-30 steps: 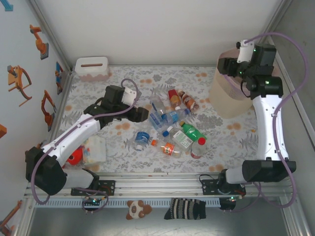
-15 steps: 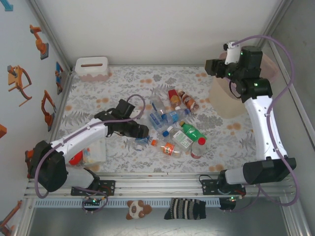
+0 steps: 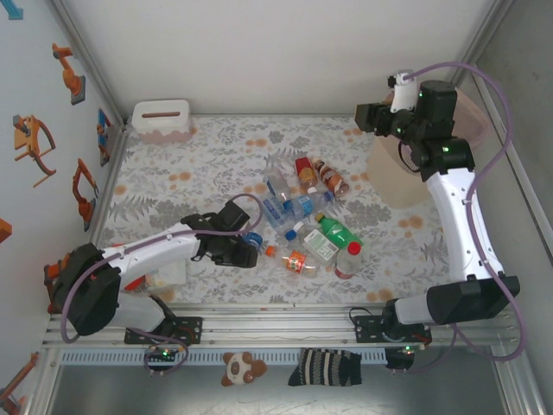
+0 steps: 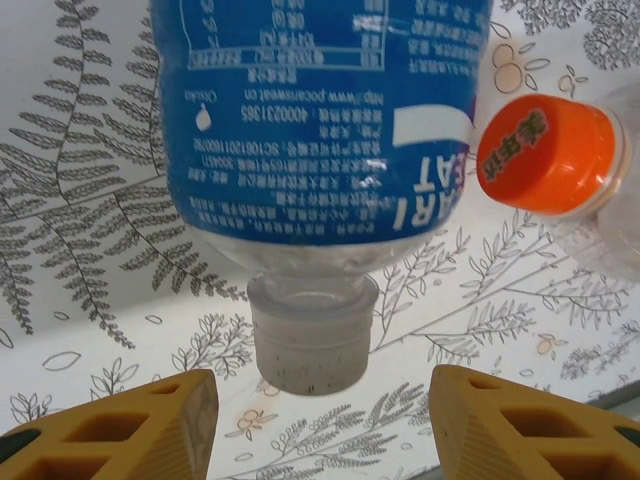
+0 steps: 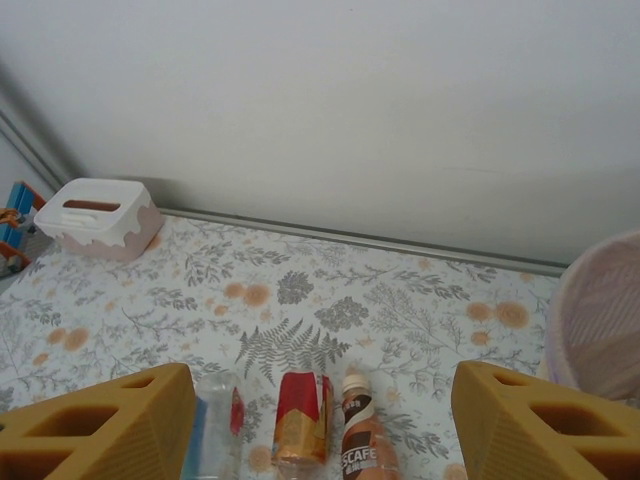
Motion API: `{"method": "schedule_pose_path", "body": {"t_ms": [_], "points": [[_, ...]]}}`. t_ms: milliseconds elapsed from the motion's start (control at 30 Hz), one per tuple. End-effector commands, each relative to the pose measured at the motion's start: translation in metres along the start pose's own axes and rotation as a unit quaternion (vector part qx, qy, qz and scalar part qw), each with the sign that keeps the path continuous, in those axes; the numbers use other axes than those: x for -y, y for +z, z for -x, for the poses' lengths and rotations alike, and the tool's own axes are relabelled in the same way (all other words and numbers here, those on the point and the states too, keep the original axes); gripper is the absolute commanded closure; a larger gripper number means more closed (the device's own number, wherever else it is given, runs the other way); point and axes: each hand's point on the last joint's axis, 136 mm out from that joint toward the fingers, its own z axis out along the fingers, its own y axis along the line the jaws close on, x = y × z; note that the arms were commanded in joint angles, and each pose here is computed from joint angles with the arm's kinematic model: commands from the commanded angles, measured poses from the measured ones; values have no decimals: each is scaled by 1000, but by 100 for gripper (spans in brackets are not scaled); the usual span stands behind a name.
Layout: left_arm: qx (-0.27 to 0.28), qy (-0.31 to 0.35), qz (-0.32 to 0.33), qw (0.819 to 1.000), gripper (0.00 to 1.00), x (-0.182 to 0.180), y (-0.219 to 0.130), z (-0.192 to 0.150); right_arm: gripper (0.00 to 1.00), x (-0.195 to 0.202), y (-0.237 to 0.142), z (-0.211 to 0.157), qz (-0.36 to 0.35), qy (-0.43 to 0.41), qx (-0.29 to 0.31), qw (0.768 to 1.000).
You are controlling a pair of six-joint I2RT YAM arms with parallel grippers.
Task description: Put the plastic bottles in the bin
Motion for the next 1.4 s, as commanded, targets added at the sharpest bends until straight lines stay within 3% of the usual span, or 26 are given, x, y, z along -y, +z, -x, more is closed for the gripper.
{"method": "schedule_pose_path", "body": {"t_ms": [0, 300, 800, 1100, 1367], "points": [[-1, -6, 17, 1000, 46, -5, 9, 1, 32, -6, 3, 3, 11, -2, 7, 1000], [-15, 14, 16, 1000, 51, -1, 23, 2, 33, -6, 1, 5, 10, -5, 12, 1000], [-5, 14, 20, 1000, 71, -2, 16, 4, 33, -11, -3, 8, 13, -8, 18, 1000], [51, 38, 27, 998, 73, 3, -17, 29, 33, -32, -4, 10, 51, 1, 24, 998], [148, 53, -61, 986, 74, 25, -50, 85, 33, -69, -3, 7, 132, 12, 37, 991]]}}
